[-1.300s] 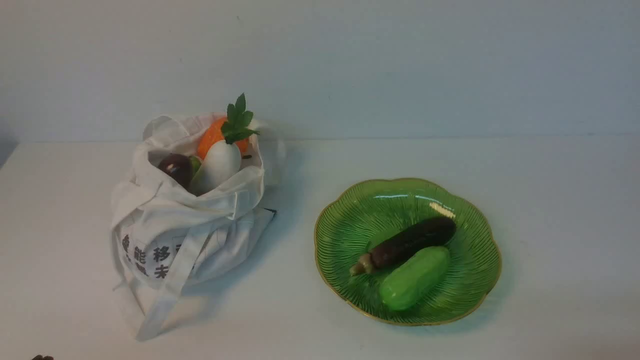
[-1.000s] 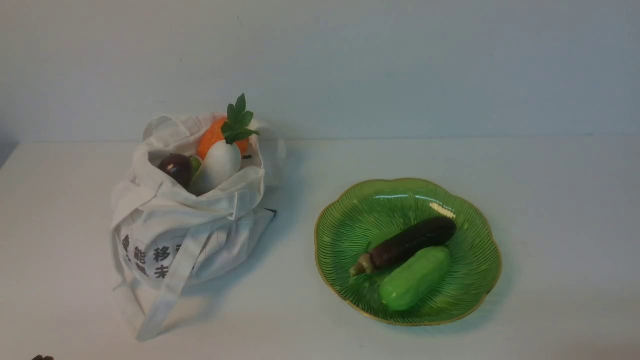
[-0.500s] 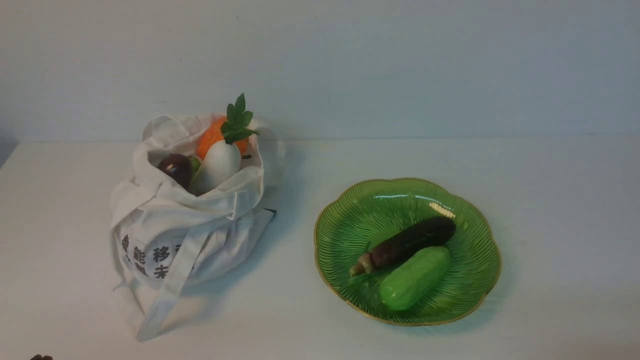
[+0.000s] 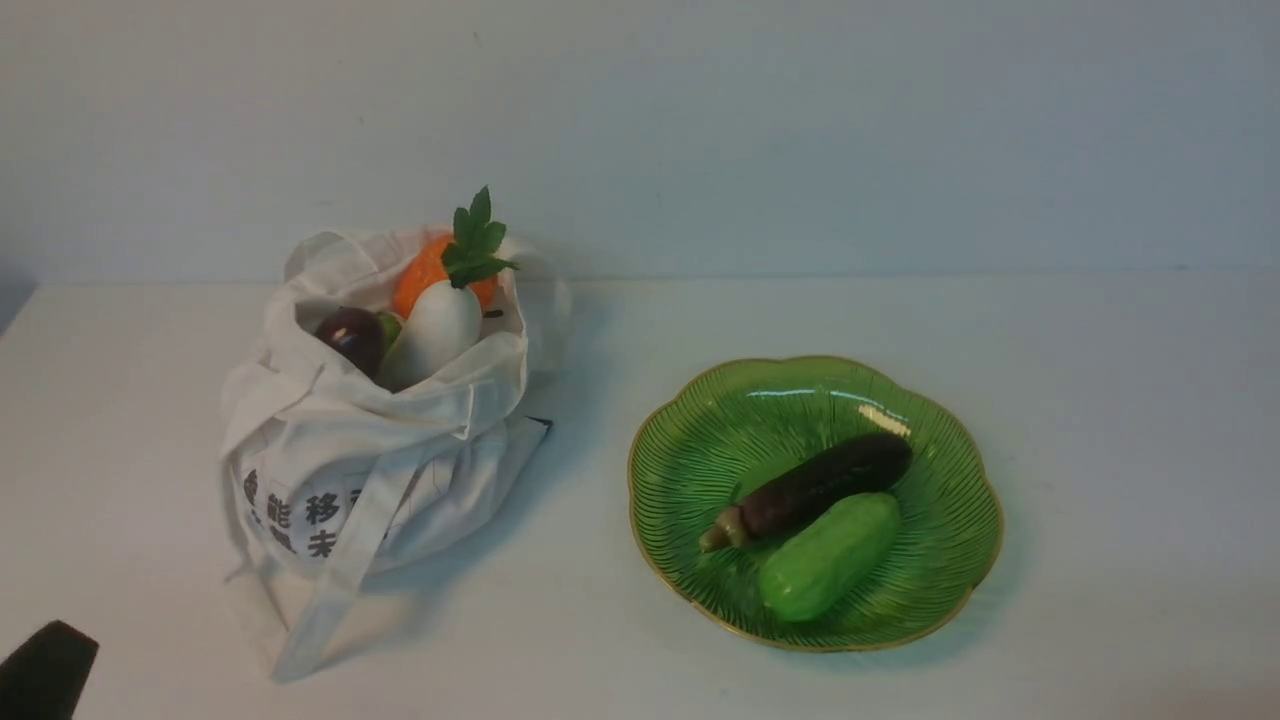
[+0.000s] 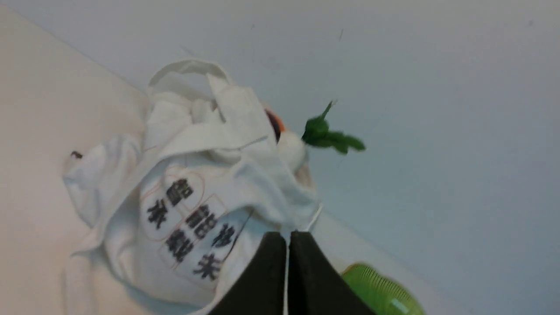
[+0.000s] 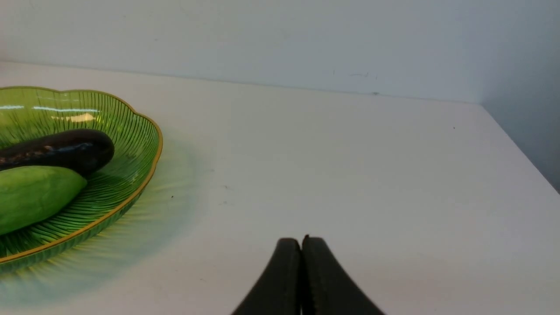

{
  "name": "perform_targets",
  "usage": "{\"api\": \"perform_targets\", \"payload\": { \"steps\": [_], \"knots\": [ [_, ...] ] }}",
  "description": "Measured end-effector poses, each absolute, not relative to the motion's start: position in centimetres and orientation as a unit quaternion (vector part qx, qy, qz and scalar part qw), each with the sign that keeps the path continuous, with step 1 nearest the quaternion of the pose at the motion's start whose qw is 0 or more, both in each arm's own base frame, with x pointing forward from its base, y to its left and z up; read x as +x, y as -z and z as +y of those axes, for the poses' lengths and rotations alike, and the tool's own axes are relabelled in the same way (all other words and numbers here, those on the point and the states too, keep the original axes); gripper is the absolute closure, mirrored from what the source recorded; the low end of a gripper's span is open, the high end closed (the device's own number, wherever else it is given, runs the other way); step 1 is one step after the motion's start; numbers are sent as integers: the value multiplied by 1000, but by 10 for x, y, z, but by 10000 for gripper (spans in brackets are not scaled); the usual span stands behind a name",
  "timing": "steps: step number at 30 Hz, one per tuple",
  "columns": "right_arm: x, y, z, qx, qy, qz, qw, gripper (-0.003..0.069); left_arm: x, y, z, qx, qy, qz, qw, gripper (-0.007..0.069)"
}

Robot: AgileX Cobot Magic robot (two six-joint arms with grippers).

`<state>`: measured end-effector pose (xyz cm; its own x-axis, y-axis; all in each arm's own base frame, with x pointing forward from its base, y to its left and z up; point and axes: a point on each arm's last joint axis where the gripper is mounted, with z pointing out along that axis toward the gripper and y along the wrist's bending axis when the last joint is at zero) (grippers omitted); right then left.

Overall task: Take vegetables from cloth bag on white table place on plate.
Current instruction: 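Reach the gripper into the cloth bag toward the vegetables inside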

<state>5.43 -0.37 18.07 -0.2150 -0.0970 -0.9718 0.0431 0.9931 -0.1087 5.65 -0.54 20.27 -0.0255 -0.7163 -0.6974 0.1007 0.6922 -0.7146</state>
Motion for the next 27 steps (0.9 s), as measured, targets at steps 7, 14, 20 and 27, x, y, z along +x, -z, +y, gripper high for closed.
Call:
{"api": "perform_targets", "payload": {
  "steps": [7,14,20,27],
  "knots": [
    [54,-181,-4,-17,56,777,626,673,46,-253,12,-271,312,504,759,630],
    [54,-181,-4,-17,56,777,626,673,63,-337,-11,-94,219,649,722,630],
    [54,-181,-4,-17,56,777,626,673,134,-362,-32,28,164,834,526,630],
    [54,-181,-4,-17,56,777,626,673,235,-363,-46,135,137,908,372,630]
  ]
}}
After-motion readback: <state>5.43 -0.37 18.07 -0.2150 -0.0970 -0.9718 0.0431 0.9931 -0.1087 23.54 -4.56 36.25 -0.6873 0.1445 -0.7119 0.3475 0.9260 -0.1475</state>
